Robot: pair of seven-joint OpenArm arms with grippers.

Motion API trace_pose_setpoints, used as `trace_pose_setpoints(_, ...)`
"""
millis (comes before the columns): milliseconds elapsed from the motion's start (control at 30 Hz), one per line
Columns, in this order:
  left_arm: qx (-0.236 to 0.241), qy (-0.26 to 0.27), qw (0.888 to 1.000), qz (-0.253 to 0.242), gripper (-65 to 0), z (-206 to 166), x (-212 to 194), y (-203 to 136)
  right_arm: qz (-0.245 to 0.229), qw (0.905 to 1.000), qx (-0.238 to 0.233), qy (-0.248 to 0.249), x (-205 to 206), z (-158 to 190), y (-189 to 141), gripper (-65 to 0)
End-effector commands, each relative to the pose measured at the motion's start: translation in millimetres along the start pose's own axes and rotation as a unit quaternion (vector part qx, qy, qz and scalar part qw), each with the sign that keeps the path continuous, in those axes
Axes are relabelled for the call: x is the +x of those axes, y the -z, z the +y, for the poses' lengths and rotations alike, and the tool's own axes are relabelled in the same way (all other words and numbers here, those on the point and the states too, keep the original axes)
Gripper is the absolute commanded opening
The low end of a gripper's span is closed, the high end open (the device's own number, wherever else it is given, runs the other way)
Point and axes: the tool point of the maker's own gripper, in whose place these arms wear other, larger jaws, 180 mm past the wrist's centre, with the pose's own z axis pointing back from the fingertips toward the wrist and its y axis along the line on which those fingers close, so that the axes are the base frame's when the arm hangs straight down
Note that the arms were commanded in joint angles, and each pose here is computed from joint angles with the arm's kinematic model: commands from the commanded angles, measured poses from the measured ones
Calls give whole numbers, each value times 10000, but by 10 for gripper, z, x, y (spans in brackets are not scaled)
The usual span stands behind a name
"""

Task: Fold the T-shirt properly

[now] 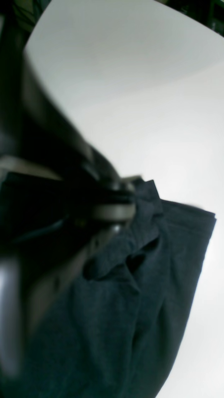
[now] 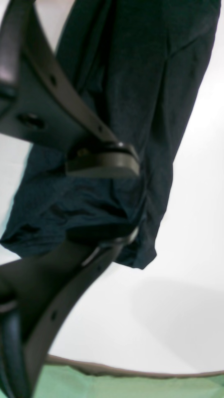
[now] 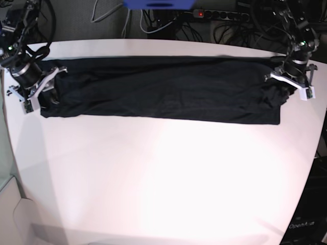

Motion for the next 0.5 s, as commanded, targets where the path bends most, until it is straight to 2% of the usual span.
trace_pose_setpoints(0, 1, 26, 9997, -234, -439, 27, 136, -19, -254, 9996, 9, -112, 153, -25, -33, -391)
trace_pose_setpoints(100, -16, -38, 9996, -268, -271, -30, 122, -38, -236, 9996, 57, -111, 142, 4, -16, -391)
trace_pose_setpoints(167, -17, -44, 9997, -237, -207, -25, 92, -51, -217, 9995, 171, -143, 136, 83, 11, -391)
trace_pose_setpoints(233, -14, -42, 9997, -222, -180, -22, 80, -56, -201, 9992, 305, -174, 134, 173, 47, -391)
trace_pose_setpoints(467, -4, -61, 9999, -162, -176, -12, 35, -42, -247, 9986, 466, -62, 131, 337, 95, -391)
